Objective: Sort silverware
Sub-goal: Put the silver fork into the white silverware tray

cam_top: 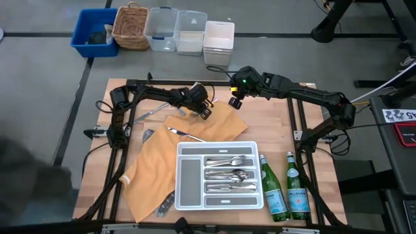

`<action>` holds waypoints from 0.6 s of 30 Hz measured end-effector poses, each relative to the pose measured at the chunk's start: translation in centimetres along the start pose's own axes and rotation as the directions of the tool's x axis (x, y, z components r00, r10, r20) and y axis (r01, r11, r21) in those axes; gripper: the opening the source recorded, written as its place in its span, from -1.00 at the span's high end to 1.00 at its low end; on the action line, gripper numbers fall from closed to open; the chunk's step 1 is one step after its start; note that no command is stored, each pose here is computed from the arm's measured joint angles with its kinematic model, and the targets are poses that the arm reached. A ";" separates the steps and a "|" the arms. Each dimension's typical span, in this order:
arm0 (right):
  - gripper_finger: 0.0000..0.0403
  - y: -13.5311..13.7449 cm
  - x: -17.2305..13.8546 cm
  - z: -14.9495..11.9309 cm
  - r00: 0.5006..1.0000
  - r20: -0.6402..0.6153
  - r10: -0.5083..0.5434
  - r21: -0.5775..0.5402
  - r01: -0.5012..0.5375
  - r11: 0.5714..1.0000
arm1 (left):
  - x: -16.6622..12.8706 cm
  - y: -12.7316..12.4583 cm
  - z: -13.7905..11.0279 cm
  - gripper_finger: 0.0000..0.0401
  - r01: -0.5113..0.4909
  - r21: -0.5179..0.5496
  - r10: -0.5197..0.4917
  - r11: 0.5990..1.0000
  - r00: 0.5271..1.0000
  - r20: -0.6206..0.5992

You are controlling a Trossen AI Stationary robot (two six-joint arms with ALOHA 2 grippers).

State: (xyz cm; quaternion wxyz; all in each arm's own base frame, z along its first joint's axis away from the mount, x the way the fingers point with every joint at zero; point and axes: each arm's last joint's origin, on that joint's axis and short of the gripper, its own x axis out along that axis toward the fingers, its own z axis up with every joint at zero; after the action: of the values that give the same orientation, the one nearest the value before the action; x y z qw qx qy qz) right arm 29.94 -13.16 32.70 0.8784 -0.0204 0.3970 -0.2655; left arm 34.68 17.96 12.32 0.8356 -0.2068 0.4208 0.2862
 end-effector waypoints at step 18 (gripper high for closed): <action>0.50 -0.1 0.0 0.0 1.000 0.000 -0.017 -0.029 0.017 0.999 | -6.4 -0.9 3.3 0.97 0.352 0.036 -0.354 0.935 0.929 0.112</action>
State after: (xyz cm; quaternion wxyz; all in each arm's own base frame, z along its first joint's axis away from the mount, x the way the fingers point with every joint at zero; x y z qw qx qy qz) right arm 29.92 -13.20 32.72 0.8756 -0.0363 0.4009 -0.2672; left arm 34.13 17.29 19.53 0.8982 -0.2554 0.3293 0.1399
